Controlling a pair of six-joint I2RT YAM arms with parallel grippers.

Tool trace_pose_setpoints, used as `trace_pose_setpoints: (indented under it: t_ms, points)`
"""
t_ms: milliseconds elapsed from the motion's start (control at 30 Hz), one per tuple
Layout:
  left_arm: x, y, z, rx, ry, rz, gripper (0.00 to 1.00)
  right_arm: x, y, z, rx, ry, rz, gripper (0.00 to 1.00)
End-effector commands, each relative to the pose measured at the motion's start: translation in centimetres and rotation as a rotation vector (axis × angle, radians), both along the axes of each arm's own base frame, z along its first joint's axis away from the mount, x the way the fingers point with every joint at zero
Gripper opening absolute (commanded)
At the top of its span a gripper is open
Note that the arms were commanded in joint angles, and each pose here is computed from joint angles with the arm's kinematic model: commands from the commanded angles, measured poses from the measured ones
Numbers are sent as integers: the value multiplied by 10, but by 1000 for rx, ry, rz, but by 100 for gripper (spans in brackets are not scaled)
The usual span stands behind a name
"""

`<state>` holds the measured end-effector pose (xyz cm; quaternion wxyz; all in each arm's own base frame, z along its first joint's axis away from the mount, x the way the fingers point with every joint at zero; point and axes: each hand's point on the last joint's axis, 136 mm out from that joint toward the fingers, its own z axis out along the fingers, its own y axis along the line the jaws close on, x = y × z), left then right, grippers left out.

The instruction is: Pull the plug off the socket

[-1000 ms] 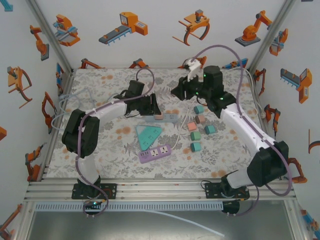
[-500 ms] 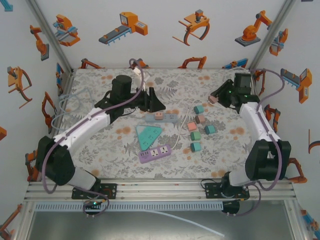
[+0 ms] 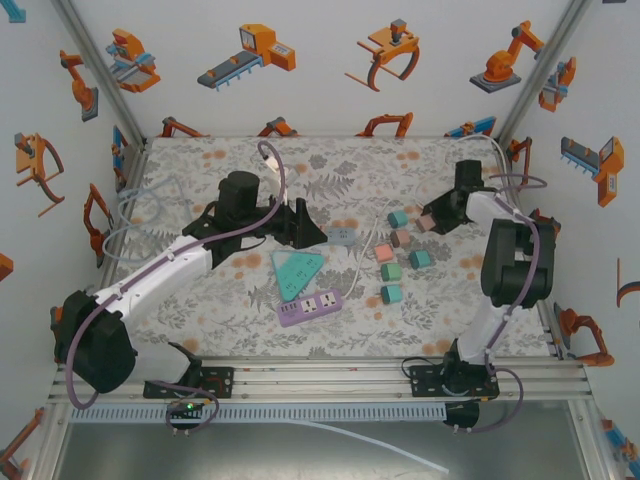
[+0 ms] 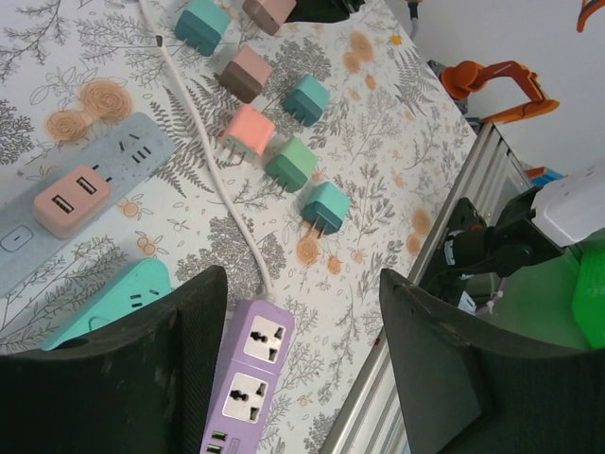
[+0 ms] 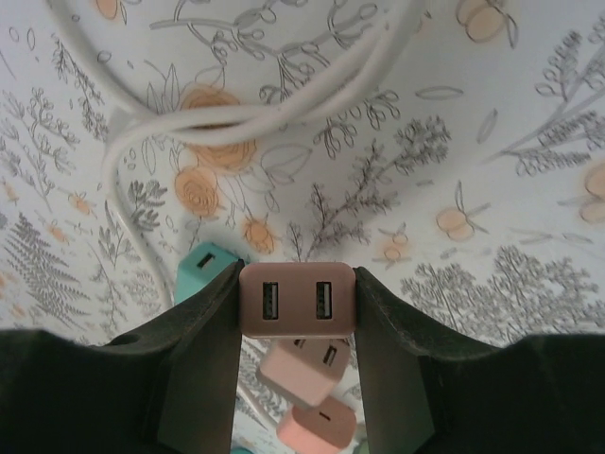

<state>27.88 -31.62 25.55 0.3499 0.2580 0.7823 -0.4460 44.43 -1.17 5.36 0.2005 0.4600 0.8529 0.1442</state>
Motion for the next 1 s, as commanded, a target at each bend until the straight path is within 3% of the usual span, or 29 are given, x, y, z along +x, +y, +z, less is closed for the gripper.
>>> trace_pose_setpoints:
  t_ms: [0,100,200,333,467,700,967]
  points:
    - [-1,4,13,-7,-64,2,65,17,-7,7,-5,-34,-51,0]
    - [0,4,12,2,-65,4,65,18,-5,-1,14,-23,-55,12]
    - [3,3,8,10,-58,10,66,19,0,-6,48,-20,-50,34]
    - [5,1,3,20,-41,6,66,18,-1,-5,44,-21,-55,41]
    - [7,1,-1,29,-34,13,65,15,-3,-1,34,-28,-59,56]
    - [10,-3,-8,47,-8,7,66,8,-8,21,15,-76,-55,63]
    - [33,21,-19,153,-27,187,66,15,7,113,-150,-380,126,63]
